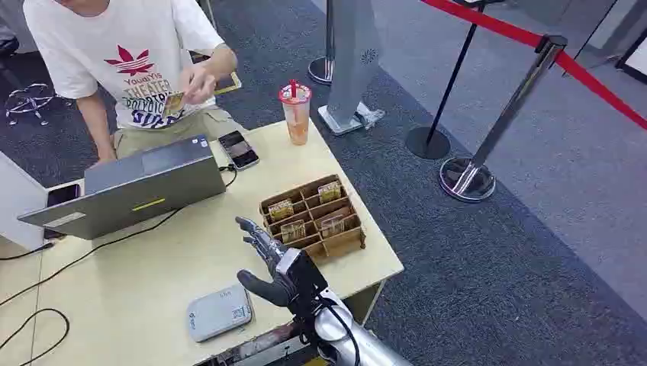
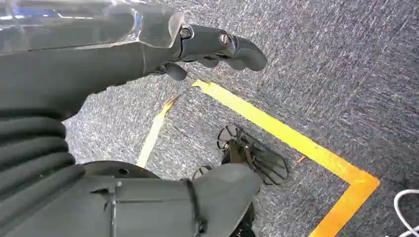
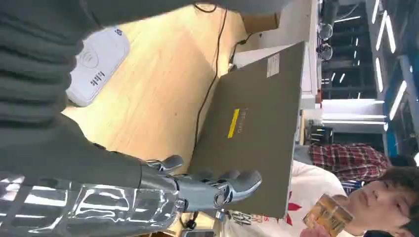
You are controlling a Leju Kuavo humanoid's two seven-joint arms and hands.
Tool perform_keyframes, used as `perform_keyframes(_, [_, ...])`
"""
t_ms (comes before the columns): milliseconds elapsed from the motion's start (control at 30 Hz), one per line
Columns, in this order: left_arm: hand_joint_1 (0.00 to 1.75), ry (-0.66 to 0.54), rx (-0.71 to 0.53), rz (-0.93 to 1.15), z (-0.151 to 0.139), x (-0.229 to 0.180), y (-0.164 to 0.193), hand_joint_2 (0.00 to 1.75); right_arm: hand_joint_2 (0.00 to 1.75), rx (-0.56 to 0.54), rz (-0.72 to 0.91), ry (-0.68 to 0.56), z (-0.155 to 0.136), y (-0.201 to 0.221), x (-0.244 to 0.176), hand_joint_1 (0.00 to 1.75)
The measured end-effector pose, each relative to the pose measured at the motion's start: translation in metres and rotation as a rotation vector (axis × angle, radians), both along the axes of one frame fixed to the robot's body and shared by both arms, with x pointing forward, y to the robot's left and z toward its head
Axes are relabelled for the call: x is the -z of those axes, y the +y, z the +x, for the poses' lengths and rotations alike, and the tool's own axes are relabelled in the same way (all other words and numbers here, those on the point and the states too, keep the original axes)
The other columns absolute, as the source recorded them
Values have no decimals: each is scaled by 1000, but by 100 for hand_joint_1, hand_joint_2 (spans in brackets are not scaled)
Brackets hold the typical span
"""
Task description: Pass the card to the sensor for recognition and then transmit it.
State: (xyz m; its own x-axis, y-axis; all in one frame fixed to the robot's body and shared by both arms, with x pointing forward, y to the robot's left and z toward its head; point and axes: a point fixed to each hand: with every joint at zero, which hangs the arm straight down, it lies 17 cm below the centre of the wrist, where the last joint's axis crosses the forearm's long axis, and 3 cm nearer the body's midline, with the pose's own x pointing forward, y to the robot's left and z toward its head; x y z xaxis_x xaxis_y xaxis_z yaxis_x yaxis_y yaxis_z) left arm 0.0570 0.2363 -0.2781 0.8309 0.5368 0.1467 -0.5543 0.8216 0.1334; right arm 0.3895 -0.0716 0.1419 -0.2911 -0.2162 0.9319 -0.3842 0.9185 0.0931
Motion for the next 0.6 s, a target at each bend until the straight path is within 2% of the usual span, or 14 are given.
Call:
perform_keyframes(100, [0,-1,0,0,0,0,0,0,0,0,0,0,0,0,0,0])
perform_keyframes(133, [0,-1,0,1,0,0,0,0,175,0,0,0,0,0,0,0])
perform_keyframes(600, [0,1,-5,2,0,0,1,0,175,-6,0,1,0,1,0,0])
